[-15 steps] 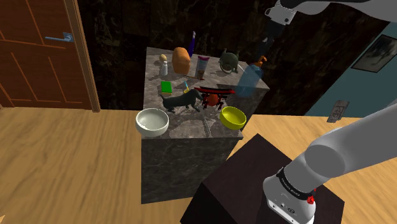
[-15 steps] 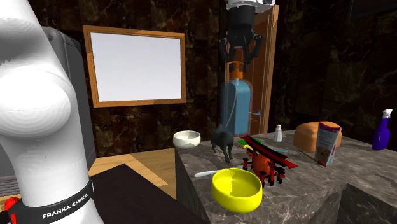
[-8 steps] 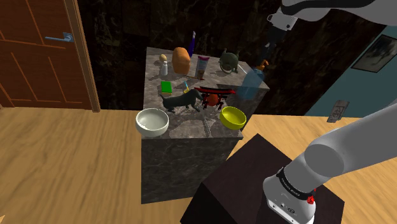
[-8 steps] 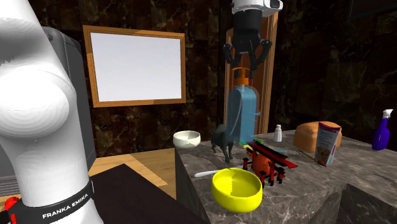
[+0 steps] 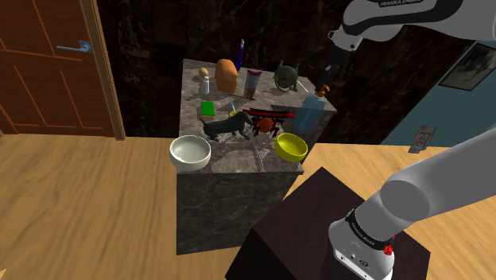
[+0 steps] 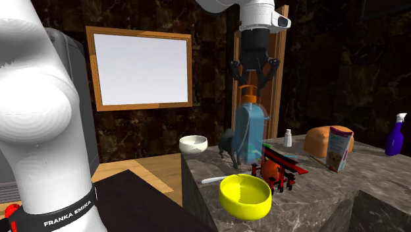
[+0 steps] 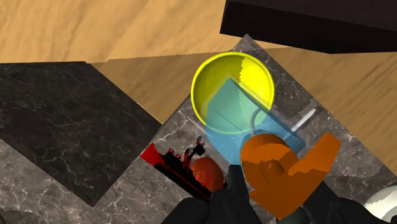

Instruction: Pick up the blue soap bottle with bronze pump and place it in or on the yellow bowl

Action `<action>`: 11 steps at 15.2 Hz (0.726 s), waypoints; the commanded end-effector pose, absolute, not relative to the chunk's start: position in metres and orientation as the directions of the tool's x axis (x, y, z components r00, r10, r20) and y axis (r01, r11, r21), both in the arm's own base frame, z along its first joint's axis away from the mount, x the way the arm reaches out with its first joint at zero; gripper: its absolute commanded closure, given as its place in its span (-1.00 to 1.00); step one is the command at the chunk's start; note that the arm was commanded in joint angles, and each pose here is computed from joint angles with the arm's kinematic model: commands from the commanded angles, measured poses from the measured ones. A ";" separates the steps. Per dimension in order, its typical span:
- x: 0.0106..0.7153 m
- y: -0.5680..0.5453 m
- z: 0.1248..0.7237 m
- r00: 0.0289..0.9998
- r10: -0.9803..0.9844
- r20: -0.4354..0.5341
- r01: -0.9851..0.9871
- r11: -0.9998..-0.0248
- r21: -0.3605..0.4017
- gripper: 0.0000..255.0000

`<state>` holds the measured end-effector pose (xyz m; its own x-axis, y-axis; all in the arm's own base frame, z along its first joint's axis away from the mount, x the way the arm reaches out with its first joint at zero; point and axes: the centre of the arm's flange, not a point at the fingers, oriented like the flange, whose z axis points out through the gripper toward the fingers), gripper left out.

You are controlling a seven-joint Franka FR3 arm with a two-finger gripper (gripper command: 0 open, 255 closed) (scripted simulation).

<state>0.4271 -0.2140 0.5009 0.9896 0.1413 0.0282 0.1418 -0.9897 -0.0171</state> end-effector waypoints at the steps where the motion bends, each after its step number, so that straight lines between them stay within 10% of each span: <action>1: 0.427 -0.214 0.490 0.990 0.141 0.029 0.142 -0.990 -0.017 1.00; 11: 0.427 -0.214 0.437 0.990 0.141 0.029 0.142 -0.990 -0.017 1.00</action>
<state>0.4274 -0.2142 0.4438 0.9896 0.1412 0.0282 0.1418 -0.9898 -0.0171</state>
